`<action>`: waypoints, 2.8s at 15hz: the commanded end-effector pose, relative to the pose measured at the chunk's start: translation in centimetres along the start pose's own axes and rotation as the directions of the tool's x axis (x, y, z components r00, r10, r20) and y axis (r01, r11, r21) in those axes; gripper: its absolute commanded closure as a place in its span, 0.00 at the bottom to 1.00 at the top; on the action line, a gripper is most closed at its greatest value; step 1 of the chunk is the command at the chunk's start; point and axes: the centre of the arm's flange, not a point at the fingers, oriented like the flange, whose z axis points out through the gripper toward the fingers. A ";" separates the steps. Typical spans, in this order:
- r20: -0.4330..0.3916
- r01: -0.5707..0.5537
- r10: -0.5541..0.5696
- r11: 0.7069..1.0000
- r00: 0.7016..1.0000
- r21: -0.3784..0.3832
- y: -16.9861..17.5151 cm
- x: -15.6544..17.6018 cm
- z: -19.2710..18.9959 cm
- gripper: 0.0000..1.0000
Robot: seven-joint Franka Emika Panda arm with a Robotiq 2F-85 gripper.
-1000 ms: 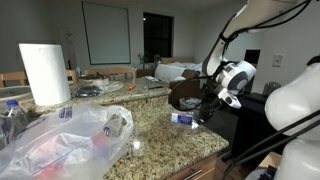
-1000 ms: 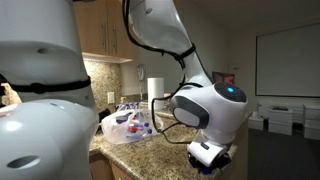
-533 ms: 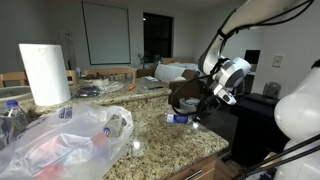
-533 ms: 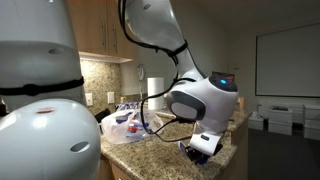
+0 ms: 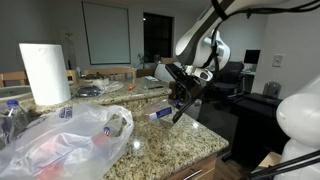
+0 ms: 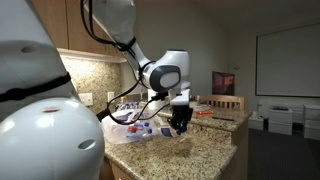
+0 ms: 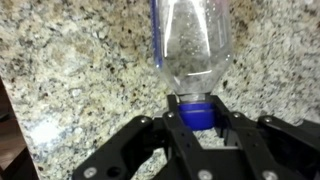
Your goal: Put the empty bottles on the counter in the plastic bag
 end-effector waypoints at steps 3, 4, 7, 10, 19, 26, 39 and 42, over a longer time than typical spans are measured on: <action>0.053 0.048 -0.053 0.994 0.997 0.094 0.1 -11.6 -2.4 0.89; 0.069 0.040 -0.046 0.996 0.997 0.085 0.3 -13.3 -1.6 0.89; 0.079 0.031 -0.032 0.999 0.996 0.016 1.1 -17.7 2.5 0.89; 0.069 0.030 -0.025 0.997 0.997 -0.074 1.8 -20.3 6.5 0.89; 0.329 0.194 -0.206 0.978 0.922 0.070 0.7 -35.8 9.7 0.89; 0.374 0.210 -0.213 0.976 0.903 0.051 0.3 -39.7 10.8 0.27; 0.129 0.109 -0.110 0.994 0.985 0.021 1.6 -20.0 0.8 0.00; 0.076 0.070 -0.071 0.997 0.995 0.016 1.1 -14.9 -2.9 0.00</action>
